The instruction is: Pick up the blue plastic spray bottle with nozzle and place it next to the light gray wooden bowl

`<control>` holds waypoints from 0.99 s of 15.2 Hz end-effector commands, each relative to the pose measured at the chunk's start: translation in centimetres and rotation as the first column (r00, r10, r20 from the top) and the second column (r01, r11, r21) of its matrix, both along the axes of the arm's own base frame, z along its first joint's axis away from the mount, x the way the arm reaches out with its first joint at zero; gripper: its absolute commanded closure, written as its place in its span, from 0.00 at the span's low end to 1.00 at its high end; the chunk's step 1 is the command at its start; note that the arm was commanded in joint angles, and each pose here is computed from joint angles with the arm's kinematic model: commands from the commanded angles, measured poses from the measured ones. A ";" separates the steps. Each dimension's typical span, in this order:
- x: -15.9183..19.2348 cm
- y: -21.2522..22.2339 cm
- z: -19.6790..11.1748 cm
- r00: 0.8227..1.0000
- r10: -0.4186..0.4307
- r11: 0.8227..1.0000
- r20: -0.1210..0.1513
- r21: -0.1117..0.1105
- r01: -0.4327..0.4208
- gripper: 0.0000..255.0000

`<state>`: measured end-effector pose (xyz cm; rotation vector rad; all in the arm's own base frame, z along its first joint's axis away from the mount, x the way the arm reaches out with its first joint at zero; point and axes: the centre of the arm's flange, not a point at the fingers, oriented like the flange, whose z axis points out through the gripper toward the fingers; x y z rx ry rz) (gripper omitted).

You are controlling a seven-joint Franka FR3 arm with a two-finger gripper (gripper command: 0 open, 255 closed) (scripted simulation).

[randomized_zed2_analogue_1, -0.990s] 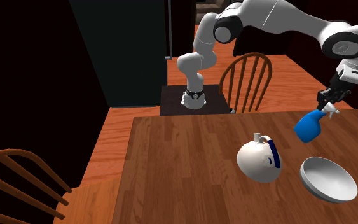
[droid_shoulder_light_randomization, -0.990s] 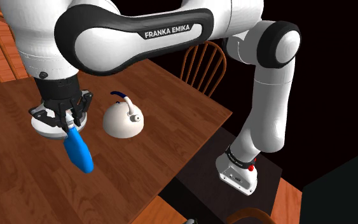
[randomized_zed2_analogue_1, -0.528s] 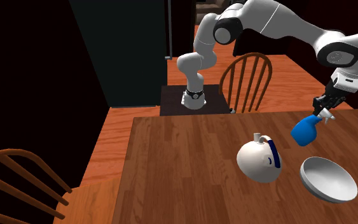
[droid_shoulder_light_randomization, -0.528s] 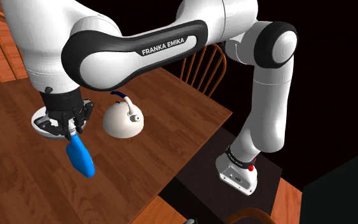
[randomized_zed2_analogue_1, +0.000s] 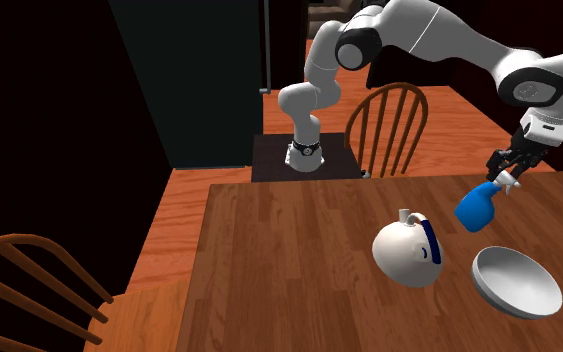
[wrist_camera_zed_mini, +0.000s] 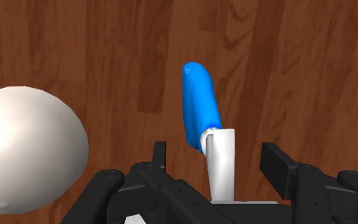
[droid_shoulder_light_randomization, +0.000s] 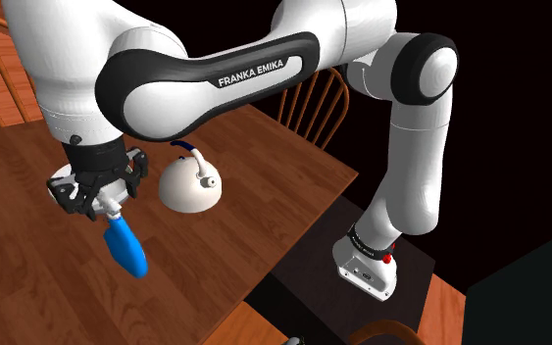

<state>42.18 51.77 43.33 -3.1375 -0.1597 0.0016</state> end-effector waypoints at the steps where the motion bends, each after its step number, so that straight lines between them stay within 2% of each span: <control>1: 0.0 0.0 0.0 1.000 0.000 1.000 0.000 0.000 0.000 0.00; 4: 0.0 0.0 0.0 1.000 0.000 1.000 0.000 0.000 0.000 0.00; 8: 0.0 0.0 5.0 1.000 0.000 1.000 0.000 0.000 0.000 0.00; 15: 0.0 0.0 5.0 1.000 0.000 1.000 0.000 0.000 0.000 0.00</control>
